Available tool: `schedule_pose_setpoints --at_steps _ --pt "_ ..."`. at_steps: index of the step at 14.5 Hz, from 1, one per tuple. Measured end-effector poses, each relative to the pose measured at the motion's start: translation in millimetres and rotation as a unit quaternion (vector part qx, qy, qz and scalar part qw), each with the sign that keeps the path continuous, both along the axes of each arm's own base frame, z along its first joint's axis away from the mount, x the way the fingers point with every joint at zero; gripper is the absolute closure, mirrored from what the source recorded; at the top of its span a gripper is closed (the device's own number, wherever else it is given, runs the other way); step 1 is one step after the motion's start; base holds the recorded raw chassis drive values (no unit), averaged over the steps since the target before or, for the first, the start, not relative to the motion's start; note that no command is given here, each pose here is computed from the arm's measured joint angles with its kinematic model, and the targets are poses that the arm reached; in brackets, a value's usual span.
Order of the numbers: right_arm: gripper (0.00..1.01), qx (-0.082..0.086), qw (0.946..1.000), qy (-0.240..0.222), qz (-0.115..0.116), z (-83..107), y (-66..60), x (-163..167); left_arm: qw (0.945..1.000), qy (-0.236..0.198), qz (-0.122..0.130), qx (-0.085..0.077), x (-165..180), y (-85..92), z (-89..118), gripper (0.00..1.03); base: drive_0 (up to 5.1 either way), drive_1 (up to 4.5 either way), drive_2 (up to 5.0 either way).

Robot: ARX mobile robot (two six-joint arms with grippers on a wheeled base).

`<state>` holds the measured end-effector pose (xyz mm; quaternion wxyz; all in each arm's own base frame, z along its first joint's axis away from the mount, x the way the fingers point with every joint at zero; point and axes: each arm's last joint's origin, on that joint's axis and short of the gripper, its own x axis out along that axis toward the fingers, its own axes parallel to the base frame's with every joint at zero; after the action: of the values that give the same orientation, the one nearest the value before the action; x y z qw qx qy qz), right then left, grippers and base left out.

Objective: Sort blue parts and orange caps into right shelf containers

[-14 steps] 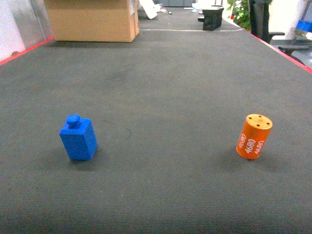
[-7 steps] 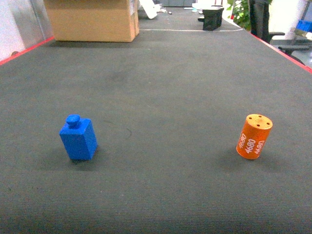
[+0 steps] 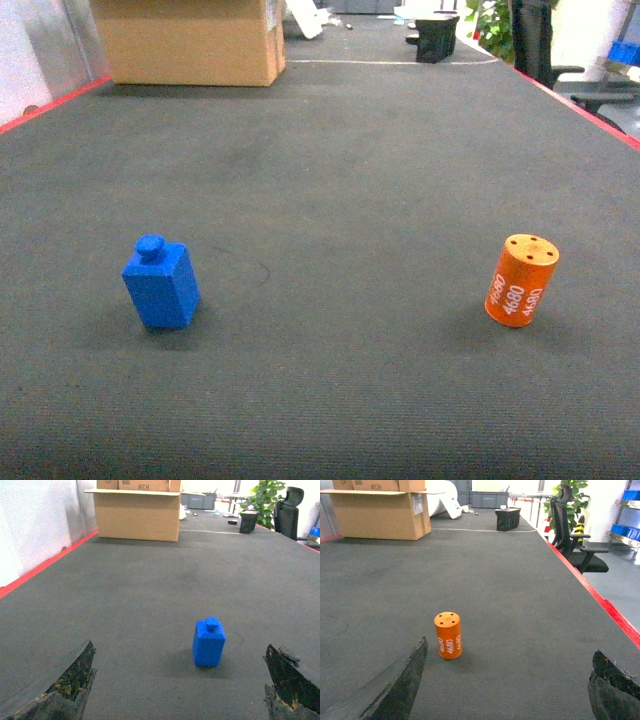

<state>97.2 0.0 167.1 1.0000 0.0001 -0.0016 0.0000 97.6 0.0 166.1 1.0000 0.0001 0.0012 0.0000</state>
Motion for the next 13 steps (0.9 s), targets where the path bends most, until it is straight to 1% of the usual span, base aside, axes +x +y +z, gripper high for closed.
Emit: schedule_pose_setpoints --at_steps 12,13 --pt "0.03 0.000 1.0000 0.000 0.000 0.0 0.0 0.0 1.0000 0.000 0.000 0.000 0.0 0.0 0.0 0.05 0.0 0.00 0.0" --pt "0.03 0.000 1.0000 0.000 0.000 0.0 0.0 0.0 0.9999 0.004 0.013 -0.002 0.4 0.0 -0.4 0.05 0.0 0.00 0.0"
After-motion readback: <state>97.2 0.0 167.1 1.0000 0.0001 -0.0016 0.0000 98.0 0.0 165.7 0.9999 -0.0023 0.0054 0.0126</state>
